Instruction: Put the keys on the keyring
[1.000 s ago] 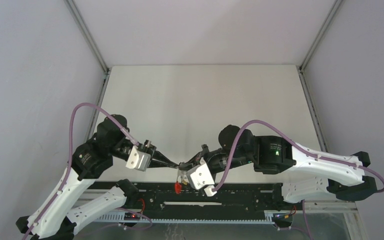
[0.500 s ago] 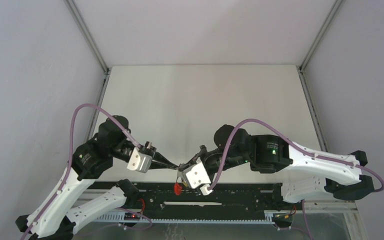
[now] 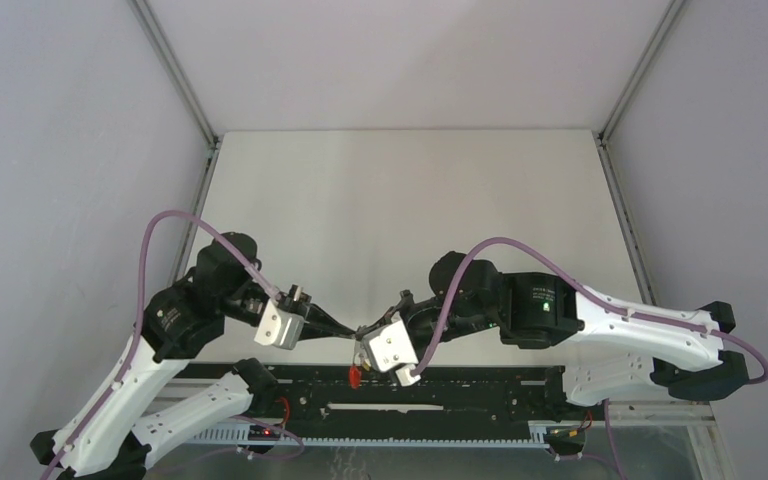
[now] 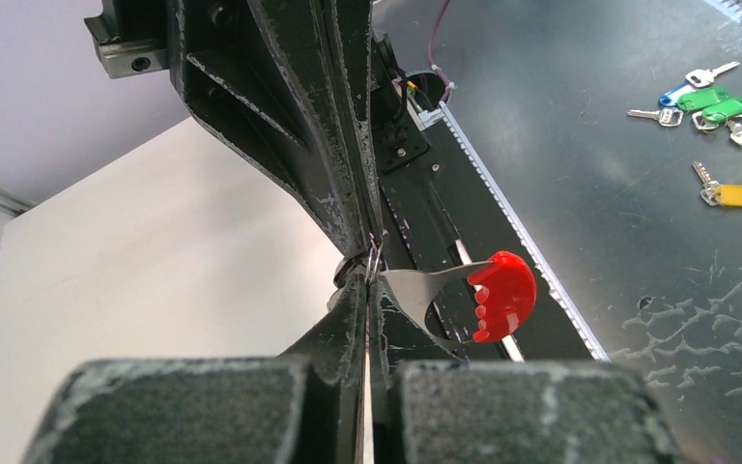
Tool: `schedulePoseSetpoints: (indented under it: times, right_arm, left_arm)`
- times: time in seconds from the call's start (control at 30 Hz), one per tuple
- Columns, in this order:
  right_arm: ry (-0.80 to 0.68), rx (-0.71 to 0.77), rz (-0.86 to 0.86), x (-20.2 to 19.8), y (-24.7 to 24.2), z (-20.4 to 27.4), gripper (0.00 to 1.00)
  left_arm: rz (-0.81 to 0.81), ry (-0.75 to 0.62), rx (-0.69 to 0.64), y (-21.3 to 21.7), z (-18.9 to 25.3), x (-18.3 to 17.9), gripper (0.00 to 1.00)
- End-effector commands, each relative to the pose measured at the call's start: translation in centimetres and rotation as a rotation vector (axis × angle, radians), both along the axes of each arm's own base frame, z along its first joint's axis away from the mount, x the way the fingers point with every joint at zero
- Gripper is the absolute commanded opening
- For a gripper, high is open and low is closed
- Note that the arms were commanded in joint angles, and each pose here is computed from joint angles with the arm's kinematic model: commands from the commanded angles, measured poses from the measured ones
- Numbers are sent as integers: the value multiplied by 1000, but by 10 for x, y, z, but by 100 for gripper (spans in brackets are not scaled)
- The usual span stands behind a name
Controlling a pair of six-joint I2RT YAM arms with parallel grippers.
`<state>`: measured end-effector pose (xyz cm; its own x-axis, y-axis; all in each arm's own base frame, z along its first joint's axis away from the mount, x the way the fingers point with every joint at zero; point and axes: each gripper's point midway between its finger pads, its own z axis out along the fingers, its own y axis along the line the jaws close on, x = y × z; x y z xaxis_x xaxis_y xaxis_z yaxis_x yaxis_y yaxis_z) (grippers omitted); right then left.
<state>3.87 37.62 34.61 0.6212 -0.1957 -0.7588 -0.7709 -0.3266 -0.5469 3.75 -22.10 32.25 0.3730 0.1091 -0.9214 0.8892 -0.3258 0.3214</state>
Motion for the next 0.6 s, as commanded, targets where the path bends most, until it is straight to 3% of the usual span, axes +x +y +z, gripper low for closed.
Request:
schedulePoseSetpoints:
  times: [0.0, 0.57]
  right_arm:
    - [-31, 216, -64, 14, 16, 52, 0]
    - [-1, 217, -46, 11, 17, 47, 0]
  left_arm:
    - [-42, -41, -38, -4, 9, -4, 0]
    - [-46, -42, -42, -3, 10, -5, 0]
